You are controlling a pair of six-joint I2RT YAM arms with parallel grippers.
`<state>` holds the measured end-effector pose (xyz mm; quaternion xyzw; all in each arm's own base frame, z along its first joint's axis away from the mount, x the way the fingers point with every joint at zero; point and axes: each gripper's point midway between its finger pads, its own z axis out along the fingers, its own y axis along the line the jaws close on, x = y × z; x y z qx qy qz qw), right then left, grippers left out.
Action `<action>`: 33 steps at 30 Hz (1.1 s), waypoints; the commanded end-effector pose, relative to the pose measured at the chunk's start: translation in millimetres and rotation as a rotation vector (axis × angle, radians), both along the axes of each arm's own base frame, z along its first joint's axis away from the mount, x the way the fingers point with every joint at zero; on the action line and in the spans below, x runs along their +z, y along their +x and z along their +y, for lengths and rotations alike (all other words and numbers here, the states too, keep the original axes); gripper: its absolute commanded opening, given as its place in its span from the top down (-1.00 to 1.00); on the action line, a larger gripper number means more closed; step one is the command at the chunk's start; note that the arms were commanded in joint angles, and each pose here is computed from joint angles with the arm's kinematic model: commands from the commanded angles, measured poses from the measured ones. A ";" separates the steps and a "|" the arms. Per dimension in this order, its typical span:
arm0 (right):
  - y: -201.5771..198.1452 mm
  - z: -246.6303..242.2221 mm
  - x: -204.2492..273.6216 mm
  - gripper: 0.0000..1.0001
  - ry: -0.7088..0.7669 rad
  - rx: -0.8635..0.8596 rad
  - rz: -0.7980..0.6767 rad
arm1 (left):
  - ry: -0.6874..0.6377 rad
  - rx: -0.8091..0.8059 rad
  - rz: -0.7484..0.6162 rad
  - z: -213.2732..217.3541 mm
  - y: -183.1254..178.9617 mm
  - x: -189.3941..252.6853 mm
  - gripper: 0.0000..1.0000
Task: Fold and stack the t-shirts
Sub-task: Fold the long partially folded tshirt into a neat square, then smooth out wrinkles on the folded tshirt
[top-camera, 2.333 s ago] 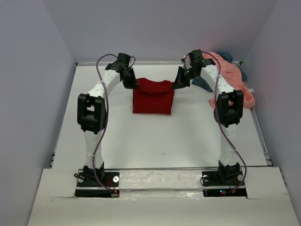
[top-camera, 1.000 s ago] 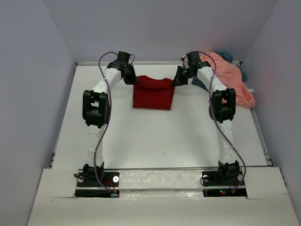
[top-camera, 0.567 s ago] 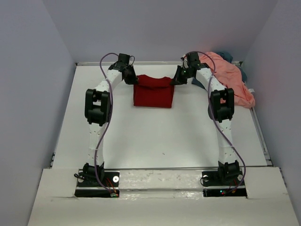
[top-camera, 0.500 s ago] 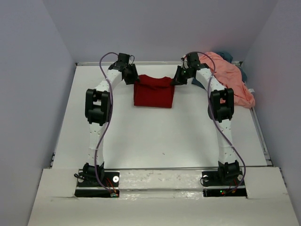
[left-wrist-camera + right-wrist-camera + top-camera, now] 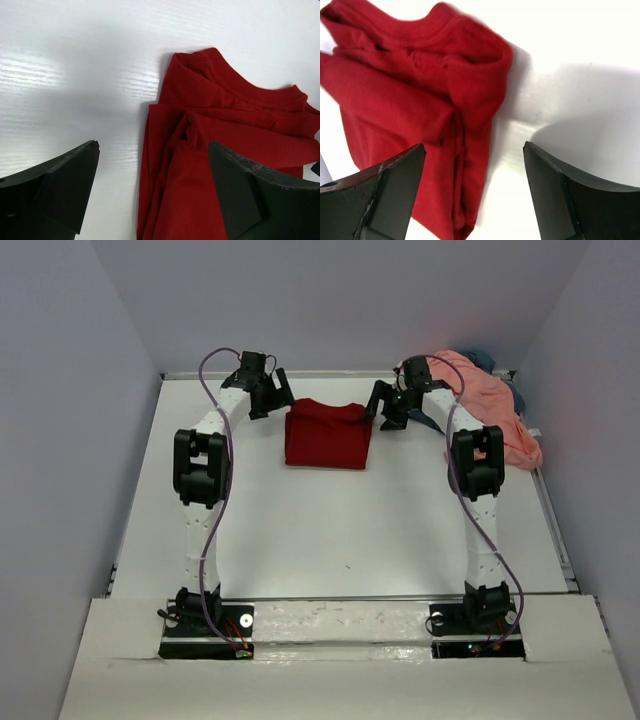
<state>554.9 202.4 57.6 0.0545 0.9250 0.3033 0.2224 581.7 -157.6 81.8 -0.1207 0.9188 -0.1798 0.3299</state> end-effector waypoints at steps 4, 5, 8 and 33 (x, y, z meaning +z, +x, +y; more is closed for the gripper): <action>-18.6 1.6 57.6 -0.71 0.061 0.011 -0.086 | -0.016 -0.021 -0.095 2.4 -27.3 54.2 -0.98; -19.8 2.7 59.3 -0.71 0.073 0.011 -0.094 | -0.031 -0.026 -0.118 1.4 -29.0 61.6 -0.98; -35.4 5.7 58.8 -0.71 0.110 0.017 -0.067 | -0.080 -0.067 -0.104 -6.7 -45.6 48.6 -0.98; -43.2 21.8 -10.2 -0.46 0.218 0.026 0.073 | -0.105 -0.137 0.021 -17.5 -53.8 -29.6 -0.93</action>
